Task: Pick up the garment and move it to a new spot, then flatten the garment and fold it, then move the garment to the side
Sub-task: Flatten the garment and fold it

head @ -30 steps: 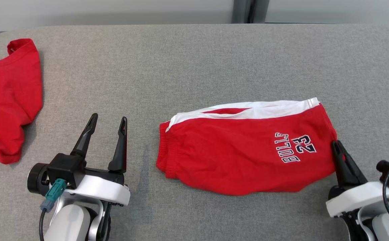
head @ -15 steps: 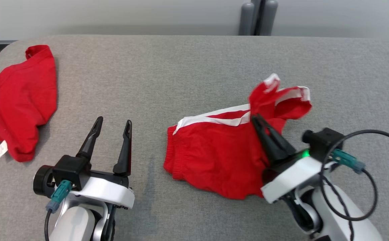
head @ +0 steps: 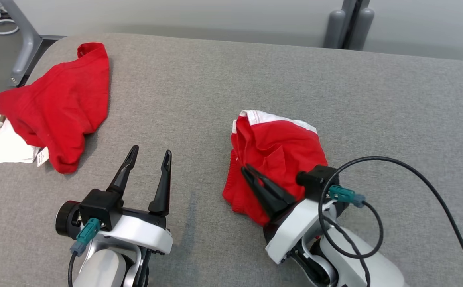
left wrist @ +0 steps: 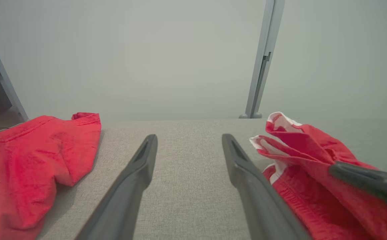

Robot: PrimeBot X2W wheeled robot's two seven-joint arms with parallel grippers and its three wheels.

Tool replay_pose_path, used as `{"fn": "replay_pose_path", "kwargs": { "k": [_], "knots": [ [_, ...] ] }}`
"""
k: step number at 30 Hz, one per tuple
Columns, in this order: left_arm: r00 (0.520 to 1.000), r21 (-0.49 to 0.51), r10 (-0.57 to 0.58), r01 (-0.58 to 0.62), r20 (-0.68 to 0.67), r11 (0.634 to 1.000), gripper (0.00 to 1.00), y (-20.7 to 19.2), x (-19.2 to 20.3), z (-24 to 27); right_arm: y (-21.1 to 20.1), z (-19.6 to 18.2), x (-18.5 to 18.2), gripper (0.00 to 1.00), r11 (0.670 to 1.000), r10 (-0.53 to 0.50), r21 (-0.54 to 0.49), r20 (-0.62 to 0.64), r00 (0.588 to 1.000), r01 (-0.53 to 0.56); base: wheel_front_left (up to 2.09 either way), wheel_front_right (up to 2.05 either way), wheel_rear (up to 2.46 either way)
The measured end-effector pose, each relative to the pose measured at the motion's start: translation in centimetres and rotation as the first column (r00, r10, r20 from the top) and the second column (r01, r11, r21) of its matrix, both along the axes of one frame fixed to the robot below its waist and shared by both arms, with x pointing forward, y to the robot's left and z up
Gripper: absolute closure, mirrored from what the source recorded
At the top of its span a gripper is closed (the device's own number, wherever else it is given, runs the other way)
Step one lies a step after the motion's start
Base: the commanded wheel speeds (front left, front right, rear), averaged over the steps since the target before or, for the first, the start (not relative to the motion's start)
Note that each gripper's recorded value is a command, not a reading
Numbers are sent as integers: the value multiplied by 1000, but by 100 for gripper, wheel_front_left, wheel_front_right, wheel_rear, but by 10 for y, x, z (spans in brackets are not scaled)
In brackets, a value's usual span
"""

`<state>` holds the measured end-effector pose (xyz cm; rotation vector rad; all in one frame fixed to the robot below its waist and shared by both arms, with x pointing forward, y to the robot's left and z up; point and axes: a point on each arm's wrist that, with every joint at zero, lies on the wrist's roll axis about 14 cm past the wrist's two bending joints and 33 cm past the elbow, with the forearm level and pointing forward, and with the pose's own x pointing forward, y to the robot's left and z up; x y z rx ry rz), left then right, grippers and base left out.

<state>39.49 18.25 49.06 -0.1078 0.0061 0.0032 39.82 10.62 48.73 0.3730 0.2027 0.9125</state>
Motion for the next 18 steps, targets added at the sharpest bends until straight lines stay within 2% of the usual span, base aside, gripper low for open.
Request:
{"fn": "replay_pose_path", "kwargs": {
  "k": [5,6,7,8,18],
  "knots": [
    [1000,-1,12,-12,-6,1000,0,3,-3,-2,11,-11,-7,100,999,42,-7,-29,999,-42,0,0,0],
    [1000,-2,11,-11,-7,1000,0,2,-3,-3,12,-11,-7,78,999,44,-5,-26,999,-44,0,0,0],
    [1000,-4,10,-10,-7,1000,0,2,-3,-3,13,-10,-7,49,999,45,-2,-21,999,-45,0,0,0],
    [1000,-5,9,-9,-6,1000,0,1,-3,-3,13,-9,-6,0,999,45,-1,-15,999,-45,0,0,0],
    [1000,-4,-19,19,7,1000,0,-7,1,0,6,36,3,0,998,10,56,147,989,-18,0,0,0]
  ]
}}
